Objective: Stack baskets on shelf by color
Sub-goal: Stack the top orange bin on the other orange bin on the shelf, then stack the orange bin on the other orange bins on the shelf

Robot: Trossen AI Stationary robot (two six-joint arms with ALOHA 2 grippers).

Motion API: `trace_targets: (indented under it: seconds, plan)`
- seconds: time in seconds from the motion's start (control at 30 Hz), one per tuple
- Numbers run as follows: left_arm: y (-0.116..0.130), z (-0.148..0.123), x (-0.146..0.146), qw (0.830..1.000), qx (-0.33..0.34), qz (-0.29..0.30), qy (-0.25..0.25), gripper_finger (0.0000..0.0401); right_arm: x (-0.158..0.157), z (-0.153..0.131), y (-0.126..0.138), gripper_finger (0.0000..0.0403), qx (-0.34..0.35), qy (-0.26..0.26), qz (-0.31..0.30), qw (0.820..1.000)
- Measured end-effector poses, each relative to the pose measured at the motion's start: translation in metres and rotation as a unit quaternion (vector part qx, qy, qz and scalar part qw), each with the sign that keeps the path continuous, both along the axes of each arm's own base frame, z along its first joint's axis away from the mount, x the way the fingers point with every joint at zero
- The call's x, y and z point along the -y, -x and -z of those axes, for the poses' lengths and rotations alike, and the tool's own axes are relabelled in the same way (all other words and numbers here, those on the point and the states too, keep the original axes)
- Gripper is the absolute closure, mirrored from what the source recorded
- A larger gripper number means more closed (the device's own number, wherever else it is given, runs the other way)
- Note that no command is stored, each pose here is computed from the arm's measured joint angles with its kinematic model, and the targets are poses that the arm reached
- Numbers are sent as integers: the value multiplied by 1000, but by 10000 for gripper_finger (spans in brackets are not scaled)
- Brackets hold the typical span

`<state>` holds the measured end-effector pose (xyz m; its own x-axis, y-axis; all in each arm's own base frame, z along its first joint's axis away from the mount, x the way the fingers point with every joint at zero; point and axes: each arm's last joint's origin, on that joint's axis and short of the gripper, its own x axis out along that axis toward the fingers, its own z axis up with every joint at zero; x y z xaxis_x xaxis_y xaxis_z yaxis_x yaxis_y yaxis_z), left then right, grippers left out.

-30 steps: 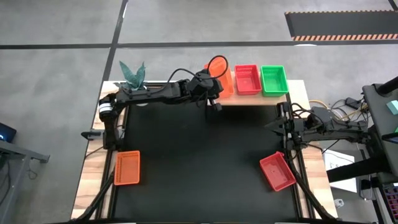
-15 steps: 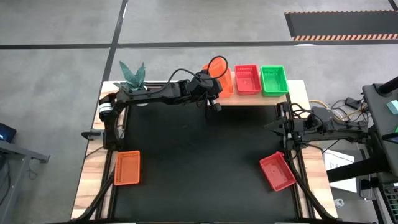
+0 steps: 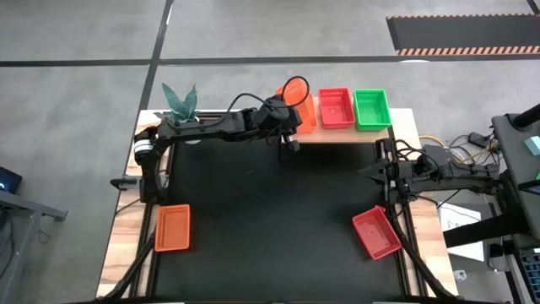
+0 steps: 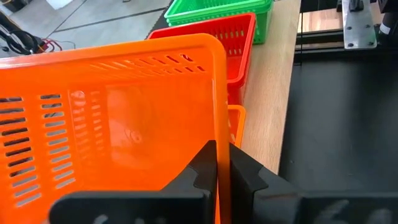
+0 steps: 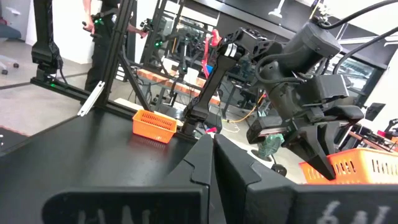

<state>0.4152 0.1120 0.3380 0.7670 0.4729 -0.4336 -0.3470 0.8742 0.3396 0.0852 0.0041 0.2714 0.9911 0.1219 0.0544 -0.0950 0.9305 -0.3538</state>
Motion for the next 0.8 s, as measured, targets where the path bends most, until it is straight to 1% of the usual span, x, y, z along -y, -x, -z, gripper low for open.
trace_targets:
  seconds: [0.1,0.3,0.43,0.53,0.63,0.73,0.8]
  plan:
    - [0,0,-2,1000,0,-1,1,386,0,0,0,394,0,0,0,1000]
    - [1,0,-4,1000,2,-4,3,330,0,0,0,394,0,-3,0,1000]
    - [2,-4,-4,1000,6,-5,2,303,0,0,0,394,-1,-4,0,1000]
    - [5,-15,0,1000,19,-1,-3,293,0,0,0,394,-1,-4,0,1000]
    - [11,-28,5,999,39,7,-6,292,0,0,0,394,-1,-4,0,1000]
    - [13,-35,15,998,49,42,5,292,0,0,0,394,-1,-2,0,1000]
    - [12,-36,29,996,51,72,13,292,0,0,0,394,0,1,0,1000]
